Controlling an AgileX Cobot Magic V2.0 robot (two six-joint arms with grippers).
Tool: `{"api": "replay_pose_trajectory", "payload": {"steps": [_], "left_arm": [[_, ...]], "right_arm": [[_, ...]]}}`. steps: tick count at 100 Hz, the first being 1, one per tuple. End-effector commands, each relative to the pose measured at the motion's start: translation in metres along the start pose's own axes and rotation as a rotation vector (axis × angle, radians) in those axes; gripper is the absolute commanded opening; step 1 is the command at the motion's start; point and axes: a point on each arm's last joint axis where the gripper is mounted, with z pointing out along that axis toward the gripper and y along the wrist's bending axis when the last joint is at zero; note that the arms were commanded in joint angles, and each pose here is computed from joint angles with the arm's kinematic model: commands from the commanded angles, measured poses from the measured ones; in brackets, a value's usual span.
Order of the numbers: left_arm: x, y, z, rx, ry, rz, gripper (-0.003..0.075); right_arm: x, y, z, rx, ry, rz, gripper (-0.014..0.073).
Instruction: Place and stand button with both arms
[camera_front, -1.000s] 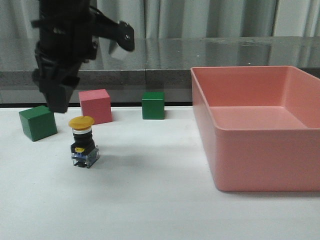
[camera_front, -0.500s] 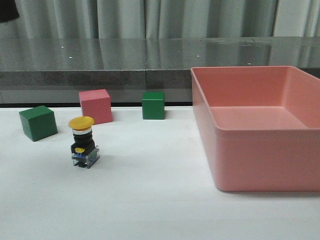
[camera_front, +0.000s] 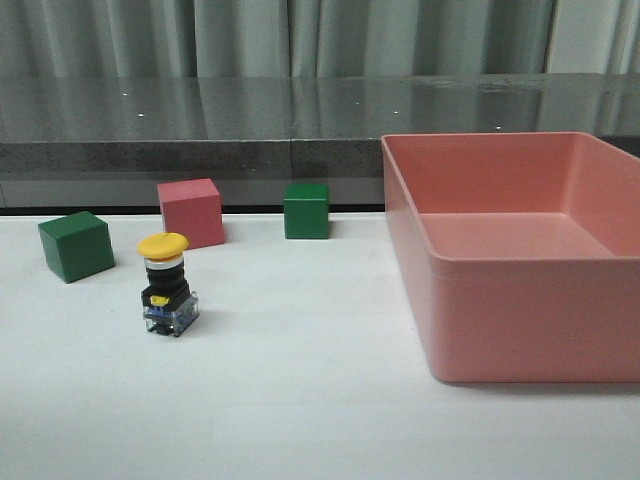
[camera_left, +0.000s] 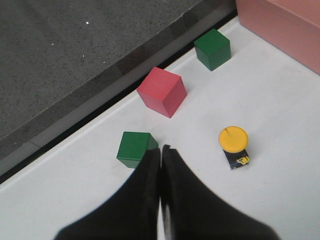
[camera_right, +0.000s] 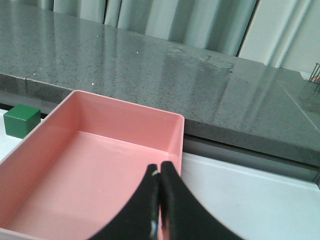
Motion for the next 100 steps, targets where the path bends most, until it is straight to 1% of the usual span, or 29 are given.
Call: {"api": "replay_pose_trajectory", "payload": {"steps": [1,23,37,59,100], "left_arm": [[0.013,-0.006,-0.015,-0.095,-0.162,-0.035,-0.002],[0.08,-0.039,-0.029,-0.163,-0.281,-0.101,-0.002],[0.106,-0.053,-0.039,-0.179,-0.36,-0.16,-0.002],[0.12,-0.062,-0.047,-0.194,-0.418,-0.164,-0.002],[0.123,-0.063,-0.045,-0.189,-0.41,-0.169,-0.002]], "right_arm": [[-0.015,-0.003,-0.002,0.022,-0.092,0.0,-0.0062],[-0.015,-0.003,-0.002,0.022,-0.092,0.0,-0.0062],[-0.015,-0.003,-0.002,0.022,-0.092,0.0,-0.0062],[-0.015,-0.003,-0.002,0.022,-0.092,0.0,-0.0062],[-0.015,-0.003,-0.002,0.022,-0.092,0.0,-0.0062]]}}
